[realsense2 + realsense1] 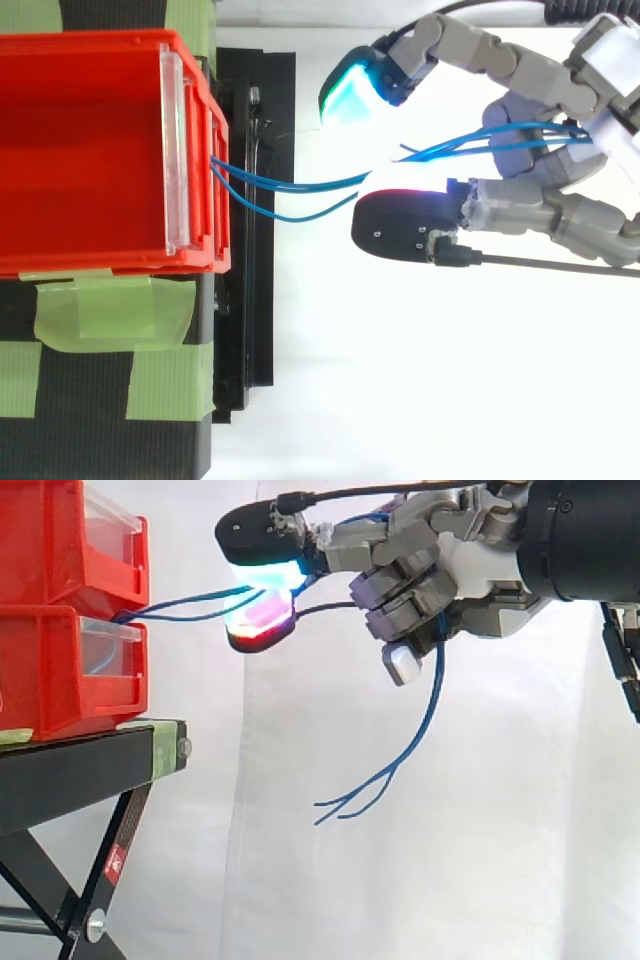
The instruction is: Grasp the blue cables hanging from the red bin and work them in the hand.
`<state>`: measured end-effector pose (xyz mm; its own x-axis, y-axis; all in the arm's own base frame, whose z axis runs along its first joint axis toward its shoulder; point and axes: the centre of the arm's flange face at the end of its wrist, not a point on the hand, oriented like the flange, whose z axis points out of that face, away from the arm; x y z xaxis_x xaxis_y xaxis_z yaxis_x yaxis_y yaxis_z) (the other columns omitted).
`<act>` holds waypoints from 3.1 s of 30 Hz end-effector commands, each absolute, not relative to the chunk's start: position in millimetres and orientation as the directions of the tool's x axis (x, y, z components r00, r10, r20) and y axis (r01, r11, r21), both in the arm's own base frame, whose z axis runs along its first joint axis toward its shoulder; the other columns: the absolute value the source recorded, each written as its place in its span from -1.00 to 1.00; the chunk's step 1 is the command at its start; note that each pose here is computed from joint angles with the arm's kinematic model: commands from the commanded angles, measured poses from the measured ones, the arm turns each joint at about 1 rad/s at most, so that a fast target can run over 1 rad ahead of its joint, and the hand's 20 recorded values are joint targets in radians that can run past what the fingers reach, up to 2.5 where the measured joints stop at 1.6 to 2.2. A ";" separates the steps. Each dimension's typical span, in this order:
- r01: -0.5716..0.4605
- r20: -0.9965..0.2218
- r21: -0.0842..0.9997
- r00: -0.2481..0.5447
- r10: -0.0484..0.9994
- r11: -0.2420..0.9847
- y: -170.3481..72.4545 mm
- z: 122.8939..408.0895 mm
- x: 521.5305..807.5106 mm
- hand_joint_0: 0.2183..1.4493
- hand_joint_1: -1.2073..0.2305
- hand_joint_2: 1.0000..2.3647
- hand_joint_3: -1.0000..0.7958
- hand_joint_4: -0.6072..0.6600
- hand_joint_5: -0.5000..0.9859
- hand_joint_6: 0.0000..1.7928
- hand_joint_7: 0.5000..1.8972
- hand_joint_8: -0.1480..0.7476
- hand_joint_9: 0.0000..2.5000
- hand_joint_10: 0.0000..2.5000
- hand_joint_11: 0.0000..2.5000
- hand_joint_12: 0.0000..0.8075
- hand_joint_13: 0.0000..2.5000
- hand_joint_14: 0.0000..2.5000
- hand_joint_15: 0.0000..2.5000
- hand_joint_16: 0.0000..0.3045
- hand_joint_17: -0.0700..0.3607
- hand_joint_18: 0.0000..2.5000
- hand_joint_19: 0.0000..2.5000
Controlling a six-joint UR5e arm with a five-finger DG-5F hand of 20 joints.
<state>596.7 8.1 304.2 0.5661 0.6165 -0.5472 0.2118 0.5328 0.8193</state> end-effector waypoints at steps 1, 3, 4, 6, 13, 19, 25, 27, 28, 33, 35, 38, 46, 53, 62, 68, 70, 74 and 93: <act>0.213 -0.549 0.819 0.565 0.616 0.533 8.0 304.0 596.5 0.35 -0.24 -0.97 -0.51 0.27 0.03 -0.99 0.16 0.63 0.36 1.00 1.00 0.75 0.68 1.00 0.72 0.38 0.06 1.00 -0.39; 0.215 -0.550 0.818 0.564 0.616 0.533 7.9 303.8 596.3 0.30 -0.25 -0.97 -0.55 0.34 -0.03 -0.94 0.22 0.63 0.36 1.00 1.00 0.75 0.68 1.00 0.72 0.38 0.06 1.00 -0.39; 0.212 -0.547 0.819 0.565 0.618 0.533 9.1 304.6 596.8 0.26 -0.25 -0.98 -0.57 0.36 -0.11 -0.82 0.17 0.63 0.36 1.00 1.00 0.75 0.68 1.00 0.72 0.38 0.06 1.00 -0.39; 0.210 -0.550 0.818 0.560 0.620 0.536 10.3 303.2 596.9 0.24 -0.26 -0.98 -0.61 0.37 -0.16 -0.76 0.12 0.63 0.36 1.00 1.00 0.75 0.68 1.00 0.72 0.38 0.06 1.00 -0.39; 0.206 -0.548 0.819 0.558 0.623 0.536 11.3 304.2 596.8 0.15 -0.27 -0.99 -0.81 0.39 -0.20 -0.68 0.09 0.63 0.36 1.00 1.00 0.75 0.68 1.00 0.72 0.38 0.06 1.00 -0.39; 0.208 -0.552 0.817 0.555 0.623 0.538 12.1 303.8 596.5 0.14 -0.27 -0.99 -0.85 0.40 -0.22 -0.60 0.06 0.63 0.36 1.00 1.00 0.75 0.68 1.00 0.72 0.38 0.06 1.00 -0.39; 0.215 -0.559 0.813 0.550 0.621 0.541 11.9 303.0 595.8 0.31 -0.25 -0.98 -0.66 0.37 -0.33 -0.26 -0.08 0.63 0.36 1.00 1.00 0.75 0.68 1.00 0.72 0.38 0.06 1.00 -0.39; 0.217 -0.561 0.812 0.549 0.620 0.542 11.9 302.1 595.9 0.34 -0.25 -0.98 -0.61 0.36 -0.36 -0.21 -0.11 0.63 0.36 1.00 1.00 0.75 0.68 1.00 0.72 0.38 0.06 1.00 -0.39; 0.216 -0.560 0.812 0.550 0.620 0.541 11.8 302.9 595.7 0.38 -0.24 -0.98 -0.58 0.35 -0.38 -0.16 -0.15 0.63 0.36 1.00 1.00 0.75 0.68 1.00 0.72 0.38 0.06 1.00 -0.39; 0.215 -0.559 0.813 0.550 0.621 0.541 11.9 303.0 595.8 0.44 -0.24 -0.97 -0.51 0.30 -0.42 -0.07 -0.20 0.63 0.36 1.00 1.00 0.75 0.68 1.00 0.72 0.38 0.06 1.00 -0.39; 0.215 -0.559 0.813 0.550 0.621 0.541 12.1 302.8 596.4 0.46 -0.24 -0.97 -0.47 0.27 -0.42 -0.04 -0.21 0.63 0.36 1.00 1.00 0.75 0.68 1.00 0.72 0.38 0.06 1.00 -0.39; 0.214 -0.557 0.813 0.553 0.620 0.541 11.0 303.3 596.0 0.50 -0.25 -0.96 -0.32 0.26 -0.41 -0.02 -0.20 0.63 0.36 1.00 1.00 0.75 0.68 1.00 0.72 0.38 0.06 1.00 -0.39; 0.211 -0.557 0.814 0.550 0.622 0.541 12.2 303.4 596.2 0.56 -0.23 -0.97 0.21 0.23 -0.31 0.05 -0.17 0.63 0.36 1.00 1.00 0.75 0.68 1.00 0.72 0.38 0.06 1.00 -0.39; 0.209 -0.554 0.816 0.551 0.624 0.539 12.2 303.4 596.2 0.51 -0.20 -0.98 0.35 0.30 -0.25 0.03 -0.13 0.63 0.36 1.00 1.00 0.75 0.68 1.00 0.72 0.38 0.06 1.00 -0.39; 0.203 -0.544 0.823 0.552 0.632 0.530 12.2 302.3 596.2 0.31 -0.20 -0.97 -0.15 0.34 -0.37 -0.05 -0.15 0.63 0.36 1.00 1.00 0.75 0.68 1.00 0.72 0.38 0.06 1.00 -0.39; 0.204 -0.544 0.823 0.552 0.633 0.530 12.1 302.1 596.0 0.45 -0.21 -0.98 0.23 0.30 -0.37 0.13 -0.18 0.63 0.36 1.00 1.00 0.75 0.68 1.00 0.72 0.38 0.06 1.00 -0.39; 0.201 -0.541 0.825 0.553 0.633 0.529 12.1 303.1 596.0 0.30 -0.24 -0.97 -0.07 0.31 -0.41 0.11 -0.17 0.63 0.36 1.00 1.00 0.75 0.68 1.00 0.72 0.38 0.06 1.00 -0.39; 0.201 -0.541 0.825 0.553 0.633 0.529 12.1 303.1 596.0 0.46 -0.21 -0.97 0.22 0.27 -0.45 0.18 -0.23 0.63 0.36 1.00 1.00 0.75 0.68 1.00 0.72 0.38 0.06 1.00 -0.39; 0.201 -0.540 0.825 0.555 0.633 0.528 11.2 303.2 596.1 0.48 -0.22 -0.97 0.16 0.40 -0.05 -0.83 0.15 0.63 0.36 1.00 1.00 0.75 0.68 1.00 0.72 0.38 0.06 1.00 -0.39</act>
